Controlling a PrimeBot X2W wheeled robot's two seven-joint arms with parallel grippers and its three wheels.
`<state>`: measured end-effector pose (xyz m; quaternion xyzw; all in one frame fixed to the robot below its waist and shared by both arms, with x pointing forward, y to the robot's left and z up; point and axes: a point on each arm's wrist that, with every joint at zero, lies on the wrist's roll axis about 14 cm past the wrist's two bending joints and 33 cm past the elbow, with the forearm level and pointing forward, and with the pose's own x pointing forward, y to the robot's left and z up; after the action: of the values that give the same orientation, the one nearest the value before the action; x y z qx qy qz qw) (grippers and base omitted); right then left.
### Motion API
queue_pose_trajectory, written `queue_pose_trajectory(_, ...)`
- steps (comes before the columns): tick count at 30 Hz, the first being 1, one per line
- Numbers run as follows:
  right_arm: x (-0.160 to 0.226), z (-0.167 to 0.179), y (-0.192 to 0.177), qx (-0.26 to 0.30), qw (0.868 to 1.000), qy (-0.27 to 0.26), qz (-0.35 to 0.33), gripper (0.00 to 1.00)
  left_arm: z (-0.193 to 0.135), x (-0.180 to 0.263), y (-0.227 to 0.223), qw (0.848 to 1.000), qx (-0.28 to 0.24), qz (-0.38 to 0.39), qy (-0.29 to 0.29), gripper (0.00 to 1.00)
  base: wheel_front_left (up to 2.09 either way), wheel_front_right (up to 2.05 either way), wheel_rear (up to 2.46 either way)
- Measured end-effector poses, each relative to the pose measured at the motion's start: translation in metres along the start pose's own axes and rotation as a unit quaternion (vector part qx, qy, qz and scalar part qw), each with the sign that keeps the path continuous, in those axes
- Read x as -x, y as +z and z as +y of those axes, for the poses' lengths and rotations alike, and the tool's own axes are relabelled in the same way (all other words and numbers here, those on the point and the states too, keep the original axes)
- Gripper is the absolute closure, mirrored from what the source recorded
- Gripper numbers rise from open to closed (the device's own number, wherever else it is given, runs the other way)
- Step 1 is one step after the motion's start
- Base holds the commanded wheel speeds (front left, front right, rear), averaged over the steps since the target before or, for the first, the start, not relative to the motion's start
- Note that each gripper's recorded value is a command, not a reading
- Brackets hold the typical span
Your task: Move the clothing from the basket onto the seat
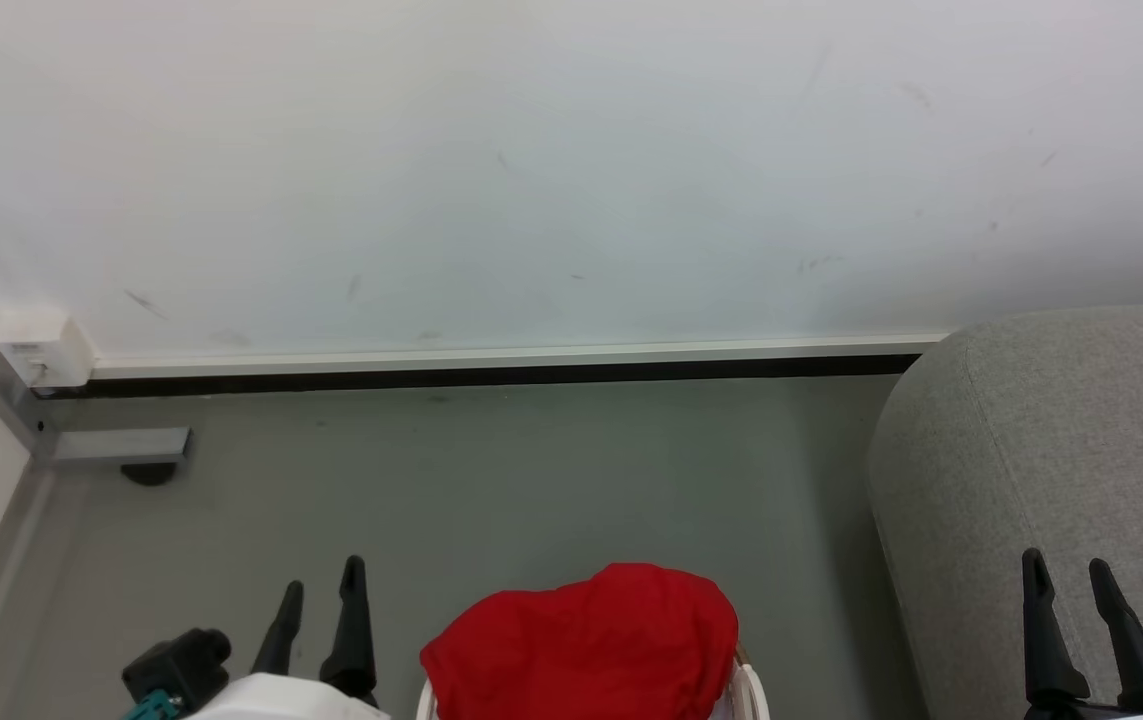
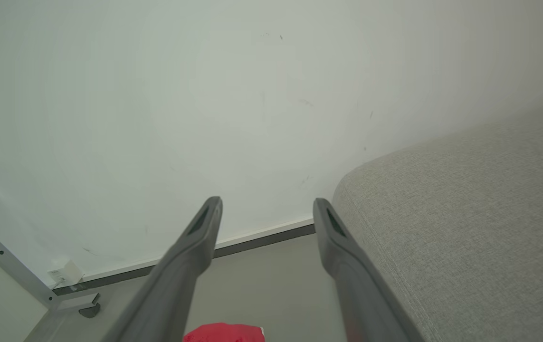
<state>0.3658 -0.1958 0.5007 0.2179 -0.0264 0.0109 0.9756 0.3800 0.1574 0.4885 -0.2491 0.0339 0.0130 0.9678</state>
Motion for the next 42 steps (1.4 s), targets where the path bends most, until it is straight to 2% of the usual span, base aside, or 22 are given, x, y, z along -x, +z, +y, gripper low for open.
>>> queue_pose_trajectory(28, 0.005, -0.002, -0.013, 0.133, 0.991, 0.006, 0.022, 0.00, -0.007, 0.005, 0.003, 0.988, -0.153, -0.029, -0.023, 0.00, 0.00, 0.00, 0.00)
queue_pose_trajectory(42, 0.010, -0.008, -0.021, 0.174, 0.984, -0.002, 0.037, 0.00, -0.008, 0.005, 0.001, 0.980, -0.196, -0.036, -0.028, 0.00, 0.00, 0.00, 0.00)
